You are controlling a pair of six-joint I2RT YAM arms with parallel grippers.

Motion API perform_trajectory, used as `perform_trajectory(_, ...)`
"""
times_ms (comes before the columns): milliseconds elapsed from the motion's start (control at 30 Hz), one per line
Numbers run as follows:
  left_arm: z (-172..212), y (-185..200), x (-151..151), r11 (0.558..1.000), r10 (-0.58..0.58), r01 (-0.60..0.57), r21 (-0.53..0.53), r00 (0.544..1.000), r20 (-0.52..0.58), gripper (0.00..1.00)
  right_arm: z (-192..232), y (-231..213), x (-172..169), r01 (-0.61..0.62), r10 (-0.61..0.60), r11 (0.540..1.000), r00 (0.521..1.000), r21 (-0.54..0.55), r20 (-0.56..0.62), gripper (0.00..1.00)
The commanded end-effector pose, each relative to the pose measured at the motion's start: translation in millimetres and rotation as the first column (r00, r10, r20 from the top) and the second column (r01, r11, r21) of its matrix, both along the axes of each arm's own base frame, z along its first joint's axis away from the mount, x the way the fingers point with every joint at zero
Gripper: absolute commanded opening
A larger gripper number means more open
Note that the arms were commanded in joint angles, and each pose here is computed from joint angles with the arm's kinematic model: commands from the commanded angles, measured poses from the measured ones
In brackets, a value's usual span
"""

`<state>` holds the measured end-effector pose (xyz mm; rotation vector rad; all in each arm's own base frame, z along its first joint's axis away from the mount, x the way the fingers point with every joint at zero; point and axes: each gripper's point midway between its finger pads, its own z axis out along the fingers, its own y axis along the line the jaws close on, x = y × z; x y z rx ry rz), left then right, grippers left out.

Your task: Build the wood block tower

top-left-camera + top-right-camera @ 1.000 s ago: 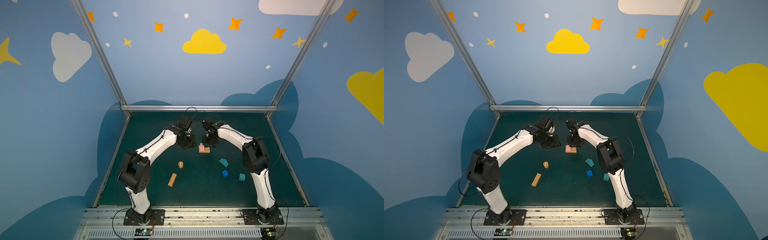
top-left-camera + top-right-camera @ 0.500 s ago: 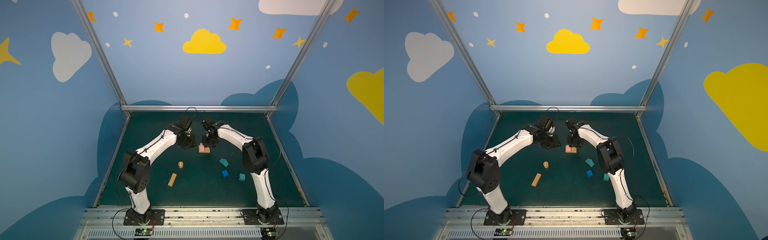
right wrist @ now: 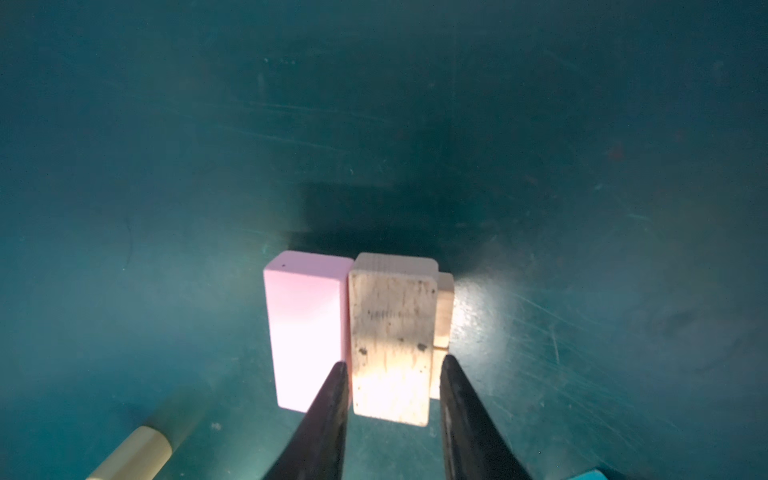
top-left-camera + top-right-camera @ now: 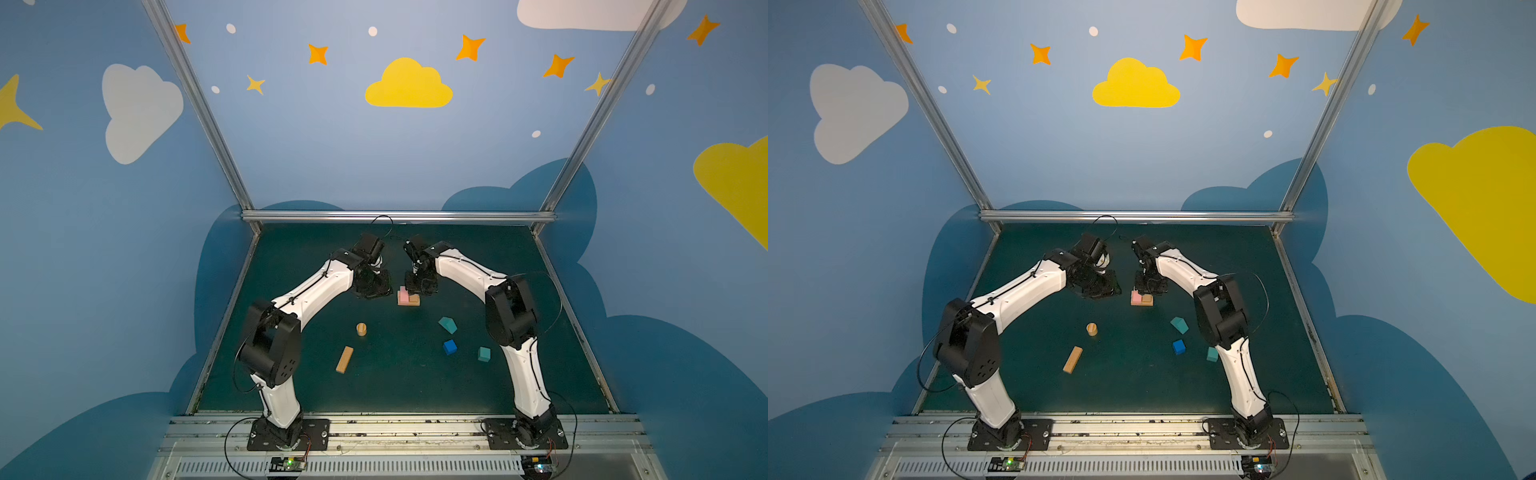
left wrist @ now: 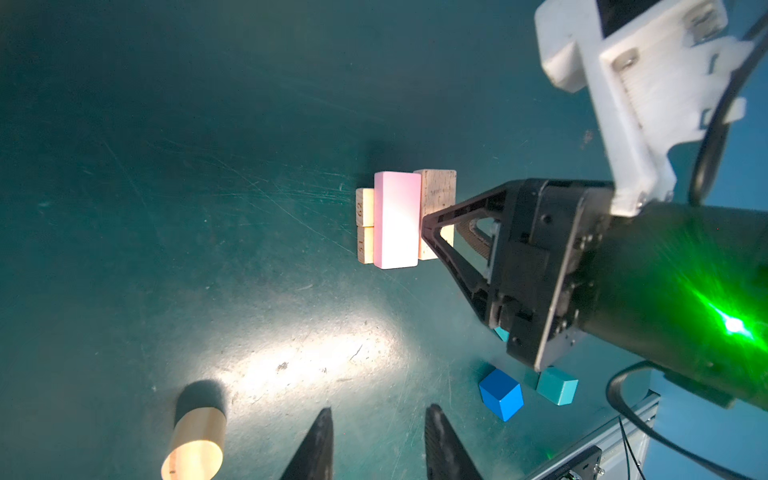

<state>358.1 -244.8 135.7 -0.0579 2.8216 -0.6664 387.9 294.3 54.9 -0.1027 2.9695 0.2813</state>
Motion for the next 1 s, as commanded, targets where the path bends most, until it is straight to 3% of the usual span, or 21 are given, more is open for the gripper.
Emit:
perform_trajectory(0, 14, -3, 2, 0.999, 0.002, -0.001, -0.04, 1.0, 0.023, 0.37, 32, -9, -3, 0.011, -0.012, 1.0, 0.999, 0.013, 0.044, 0.36)
perform_trajectory(233, 18, -21, 10, 0.994, -0.018, 0.02, -0.11, 1.0, 0.016, 0.36, 54, -20, -7, 0.03, -0.036, 0.997, 0.995, 0.069, 0.088, 0.37)
perform_trajectory(400, 10, -34, 19, 0.991, -0.035, 0.034, -0.133, 0.999, -0.006, 0.36, 58, -12, -1, 0.031, -0.055, 0.967, 0.995, 0.252, 0.087, 0.36)
perform_trajectory(500, 2, -42, 26, 0.988, -0.041, 0.037, -0.148, 0.999, -0.026, 0.35, 56, -12, 4, 0.044, -0.07, 0.95, 0.995, 0.309, 0.074, 0.36)
perform_trajectory(967, -42, -55, 45, 0.994, -0.031, 0.02, -0.104, 0.993, -0.112, 0.3, 38, -7, 12, 0.036, -0.049, 0.929, 0.998, 0.368, 0.027, 0.32)
